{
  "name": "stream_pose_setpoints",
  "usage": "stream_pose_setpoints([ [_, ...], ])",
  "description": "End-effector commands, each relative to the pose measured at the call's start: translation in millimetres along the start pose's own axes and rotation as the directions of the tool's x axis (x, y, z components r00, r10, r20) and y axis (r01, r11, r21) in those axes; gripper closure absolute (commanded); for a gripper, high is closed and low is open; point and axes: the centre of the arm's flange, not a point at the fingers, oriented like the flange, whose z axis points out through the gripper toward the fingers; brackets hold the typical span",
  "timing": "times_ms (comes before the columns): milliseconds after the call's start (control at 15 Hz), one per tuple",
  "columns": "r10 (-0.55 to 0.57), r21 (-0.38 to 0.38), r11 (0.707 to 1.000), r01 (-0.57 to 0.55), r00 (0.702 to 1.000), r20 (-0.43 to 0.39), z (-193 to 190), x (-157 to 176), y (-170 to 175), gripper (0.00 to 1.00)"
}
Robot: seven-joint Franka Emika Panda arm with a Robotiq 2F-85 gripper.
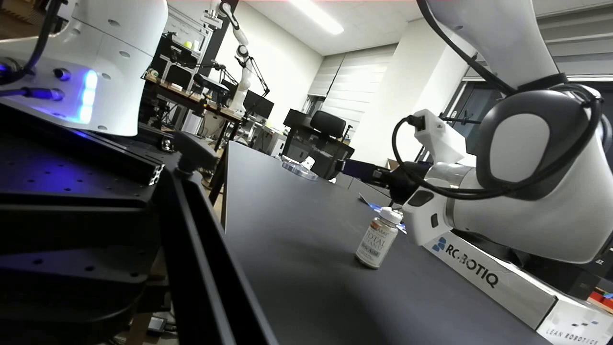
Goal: Place the bottle on the table upright
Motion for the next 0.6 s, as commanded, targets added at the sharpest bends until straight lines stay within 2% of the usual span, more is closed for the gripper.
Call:
stream_pose_setpoints([
  [0,0.009,-0.020,1.000,-0.010,0.999,-0.039,27.0,-20.1,19.5,0.00],
  [200,0.026,-0.034,0.999,-0.029,0.997,-0.075,39.5,-16.4,22.8,0.00],
  [267,0.017,-0.027,0.999,-0.019,0.999,-0.039,25.9,-2.6,11.8,0.00],
  [533,0.026,-0.035,0.999,-0.028,0.998,-0.049,35.5,-0.7,14.1,0.00],
])
